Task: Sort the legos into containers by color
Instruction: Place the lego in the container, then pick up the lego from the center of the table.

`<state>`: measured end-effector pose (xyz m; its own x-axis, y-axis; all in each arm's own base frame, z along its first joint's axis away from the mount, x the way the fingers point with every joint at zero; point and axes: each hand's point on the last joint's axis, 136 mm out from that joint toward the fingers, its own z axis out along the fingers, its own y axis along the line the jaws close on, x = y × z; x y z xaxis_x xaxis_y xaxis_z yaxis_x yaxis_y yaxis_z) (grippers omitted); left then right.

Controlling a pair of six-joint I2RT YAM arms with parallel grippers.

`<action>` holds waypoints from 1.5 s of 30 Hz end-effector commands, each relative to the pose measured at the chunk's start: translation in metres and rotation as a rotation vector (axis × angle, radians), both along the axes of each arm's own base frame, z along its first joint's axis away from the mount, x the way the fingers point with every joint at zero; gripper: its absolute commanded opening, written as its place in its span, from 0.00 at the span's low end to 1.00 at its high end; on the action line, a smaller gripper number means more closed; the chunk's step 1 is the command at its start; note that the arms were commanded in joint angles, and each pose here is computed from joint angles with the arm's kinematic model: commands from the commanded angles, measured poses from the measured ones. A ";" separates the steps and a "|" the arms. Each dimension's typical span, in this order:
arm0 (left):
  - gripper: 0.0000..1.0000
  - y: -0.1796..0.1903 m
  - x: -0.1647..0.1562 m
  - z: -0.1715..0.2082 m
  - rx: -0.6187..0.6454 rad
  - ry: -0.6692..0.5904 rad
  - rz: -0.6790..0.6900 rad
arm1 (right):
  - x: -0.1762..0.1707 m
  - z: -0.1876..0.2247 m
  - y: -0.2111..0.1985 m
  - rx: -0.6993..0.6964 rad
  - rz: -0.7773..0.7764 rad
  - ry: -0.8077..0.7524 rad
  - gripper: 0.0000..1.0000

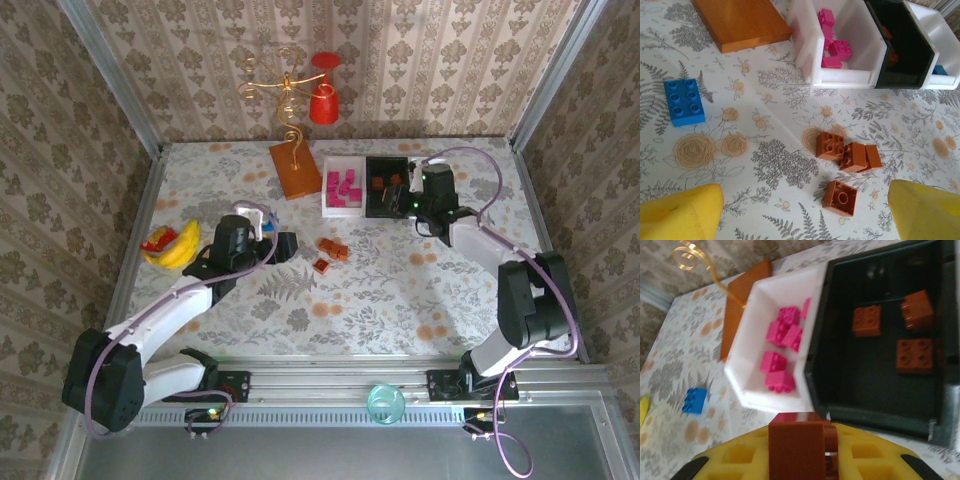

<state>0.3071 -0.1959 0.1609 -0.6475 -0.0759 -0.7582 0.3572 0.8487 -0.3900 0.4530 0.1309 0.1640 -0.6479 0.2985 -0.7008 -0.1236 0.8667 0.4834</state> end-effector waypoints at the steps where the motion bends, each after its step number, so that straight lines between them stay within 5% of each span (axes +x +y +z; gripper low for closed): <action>1: 0.87 -0.012 0.003 0.009 0.036 -0.006 -0.065 | 0.015 0.003 -0.001 0.043 -0.005 0.039 0.25; 12: 0.86 -0.063 0.033 0.024 0.066 -0.049 -0.183 | 0.057 -0.015 -0.014 -0.007 -0.041 0.091 0.25; 22: 0.85 -0.070 0.029 0.014 0.031 -0.155 -0.198 | 0.070 -0.037 -0.031 -0.086 -0.093 0.108 0.25; 30: 0.85 -0.065 0.023 0.001 0.072 -0.156 -0.196 | 0.084 -0.026 -0.012 -0.035 -0.003 0.088 0.53; 37: 0.86 -0.039 0.032 -0.003 0.100 -0.139 -0.092 | 0.032 0.010 0.021 0.035 0.086 0.009 0.65; 45: 0.86 -0.007 0.042 -0.011 0.032 -0.100 0.011 | -0.060 -0.025 0.091 -0.166 0.290 0.003 0.73</action>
<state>0.3473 -0.2076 0.1404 -0.5816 -0.0014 -0.8135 0.4032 0.8680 -0.2897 0.4113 0.2108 0.1522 -0.7111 0.0998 -0.6960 -0.3137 0.8409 0.4411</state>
